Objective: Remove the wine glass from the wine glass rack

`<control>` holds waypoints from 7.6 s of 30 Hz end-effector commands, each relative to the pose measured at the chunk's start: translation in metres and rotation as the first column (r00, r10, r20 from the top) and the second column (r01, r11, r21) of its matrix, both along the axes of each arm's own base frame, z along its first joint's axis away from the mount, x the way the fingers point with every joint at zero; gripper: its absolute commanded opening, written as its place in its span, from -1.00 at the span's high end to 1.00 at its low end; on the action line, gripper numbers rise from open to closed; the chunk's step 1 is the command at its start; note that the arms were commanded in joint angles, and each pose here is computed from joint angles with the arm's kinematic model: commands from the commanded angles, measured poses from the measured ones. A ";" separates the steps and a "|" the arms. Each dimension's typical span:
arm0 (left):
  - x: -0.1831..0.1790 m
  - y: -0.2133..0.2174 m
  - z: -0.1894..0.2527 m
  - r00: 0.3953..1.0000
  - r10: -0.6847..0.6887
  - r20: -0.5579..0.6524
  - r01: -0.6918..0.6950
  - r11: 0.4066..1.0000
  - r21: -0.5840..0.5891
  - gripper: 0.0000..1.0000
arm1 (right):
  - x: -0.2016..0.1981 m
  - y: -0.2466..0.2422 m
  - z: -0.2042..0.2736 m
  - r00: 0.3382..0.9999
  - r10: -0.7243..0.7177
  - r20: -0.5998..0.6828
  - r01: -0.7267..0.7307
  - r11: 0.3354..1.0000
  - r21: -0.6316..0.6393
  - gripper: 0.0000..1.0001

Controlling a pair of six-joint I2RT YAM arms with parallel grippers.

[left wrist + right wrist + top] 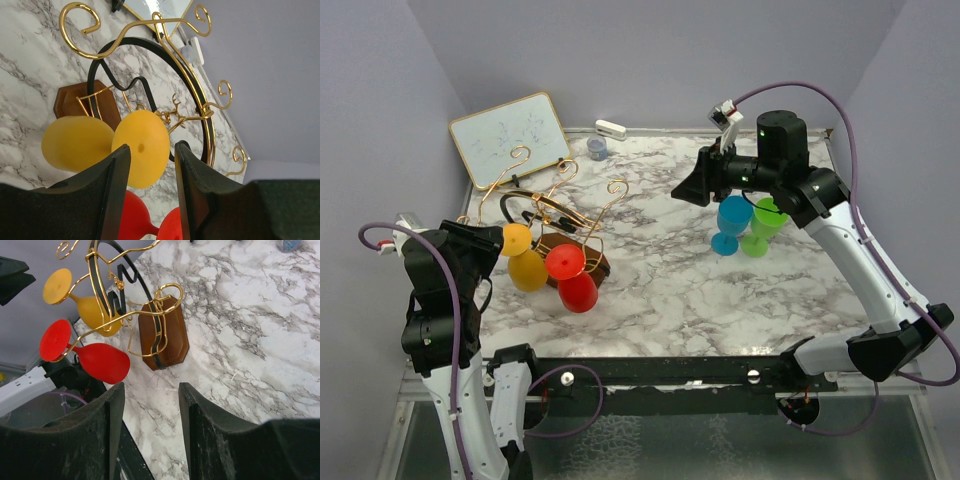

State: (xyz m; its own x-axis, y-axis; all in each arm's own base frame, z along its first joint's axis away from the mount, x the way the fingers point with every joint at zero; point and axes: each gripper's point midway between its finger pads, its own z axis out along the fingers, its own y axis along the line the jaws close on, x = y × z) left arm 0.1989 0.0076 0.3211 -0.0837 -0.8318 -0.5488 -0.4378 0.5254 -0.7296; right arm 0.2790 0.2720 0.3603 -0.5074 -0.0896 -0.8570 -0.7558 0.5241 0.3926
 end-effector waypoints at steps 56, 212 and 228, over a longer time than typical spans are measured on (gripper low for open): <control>-0.012 -0.001 0.005 0.996 0.024 0.087 -0.024 1.000 0.002 1.00 | -0.001 0.002 0.011 1.000 0.002 0.026 -0.003 1.000 0.024 0.04; 0.081 -0.255 0.103 0.513 -0.781 0.357 0.856 0.495 -0.148 -0.13 | 0.023 0.033 0.037 -0.006 0.327 0.945 0.457 0.841 -0.289 0.98; 0.075 -0.251 0.093 0.564 -0.716 0.411 0.826 0.495 -0.270 -0.11 | 0.004 0.003 0.040 -0.028 0.253 0.967 0.482 0.851 -0.208 0.98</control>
State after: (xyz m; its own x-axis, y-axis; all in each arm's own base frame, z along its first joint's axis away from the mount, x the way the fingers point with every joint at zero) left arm 0.2697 -0.2391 0.4059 -0.7265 -0.6054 -0.3251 0.1944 0.2727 -0.9423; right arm 0.2923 0.2874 0.3697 0.7036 -0.6267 -0.3351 -0.1326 0.3475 -0.9283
